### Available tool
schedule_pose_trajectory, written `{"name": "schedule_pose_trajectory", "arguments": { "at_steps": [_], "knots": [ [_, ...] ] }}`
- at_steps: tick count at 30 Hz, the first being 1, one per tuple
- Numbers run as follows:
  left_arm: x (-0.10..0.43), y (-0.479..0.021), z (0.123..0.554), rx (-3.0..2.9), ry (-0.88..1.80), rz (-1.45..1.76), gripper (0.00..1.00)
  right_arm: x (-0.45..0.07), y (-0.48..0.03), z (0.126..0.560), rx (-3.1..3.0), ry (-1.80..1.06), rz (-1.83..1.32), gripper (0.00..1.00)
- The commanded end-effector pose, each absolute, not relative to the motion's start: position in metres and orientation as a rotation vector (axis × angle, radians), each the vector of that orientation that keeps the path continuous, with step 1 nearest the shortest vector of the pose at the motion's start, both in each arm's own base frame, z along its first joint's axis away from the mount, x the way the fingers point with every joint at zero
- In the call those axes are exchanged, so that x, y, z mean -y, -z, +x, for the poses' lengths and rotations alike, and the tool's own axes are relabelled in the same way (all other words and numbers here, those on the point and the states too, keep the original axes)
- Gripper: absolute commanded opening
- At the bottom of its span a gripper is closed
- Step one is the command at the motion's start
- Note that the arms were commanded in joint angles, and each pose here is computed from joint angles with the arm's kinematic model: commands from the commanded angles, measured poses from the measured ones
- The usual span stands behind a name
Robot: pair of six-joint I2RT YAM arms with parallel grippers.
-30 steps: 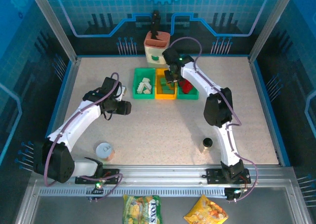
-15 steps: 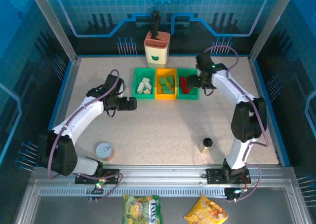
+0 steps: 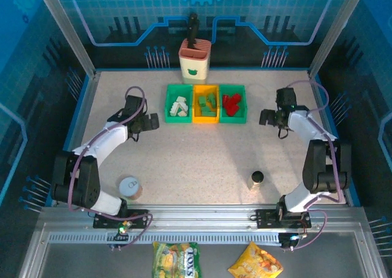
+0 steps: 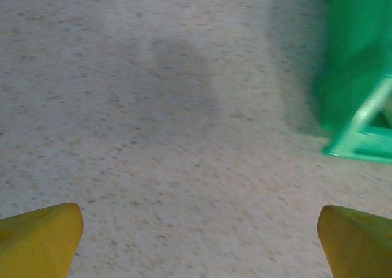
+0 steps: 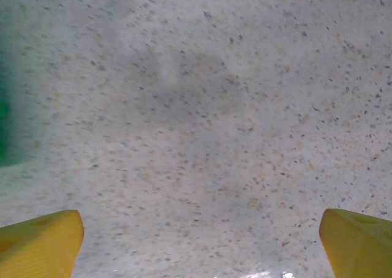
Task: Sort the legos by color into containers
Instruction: Reset both arms
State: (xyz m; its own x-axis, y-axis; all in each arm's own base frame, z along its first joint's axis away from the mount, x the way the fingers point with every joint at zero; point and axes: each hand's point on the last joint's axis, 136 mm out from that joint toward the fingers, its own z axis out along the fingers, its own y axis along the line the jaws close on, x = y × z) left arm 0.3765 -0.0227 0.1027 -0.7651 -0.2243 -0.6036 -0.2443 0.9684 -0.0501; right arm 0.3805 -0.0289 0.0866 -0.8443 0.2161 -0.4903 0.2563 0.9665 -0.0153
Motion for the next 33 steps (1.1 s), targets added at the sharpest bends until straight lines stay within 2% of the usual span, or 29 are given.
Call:
{"name": "schedule_pose_trajectory", "arguments": {
  "at_steps": [1,10,20,33],
  "knots": [
    [-0.002,-0.127,0.397,-2.271,-0.152,-0.339,0.99,0.034,-0.109,0.405,-2.401,0.107,0.223,1.0],
    [0.004,-0.114,0.419,-2.026,-0.187,-0.088,0.99,0.016,-0.107,0.406,-2.053,0.011,0.083,1.0],
    [0.0,-0.097,0.398,-1.886,0.037,-0.099,0.99,-0.027,-0.101,0.398,-1.874,0.021,-0.129,1.0],
    [0.006,-0.094,0.399,-1.91,0.079,-0.055,0.99,-0.027,-0.098,0.399,-1.91,0.015,-0.128,1.0]
  ]
}}
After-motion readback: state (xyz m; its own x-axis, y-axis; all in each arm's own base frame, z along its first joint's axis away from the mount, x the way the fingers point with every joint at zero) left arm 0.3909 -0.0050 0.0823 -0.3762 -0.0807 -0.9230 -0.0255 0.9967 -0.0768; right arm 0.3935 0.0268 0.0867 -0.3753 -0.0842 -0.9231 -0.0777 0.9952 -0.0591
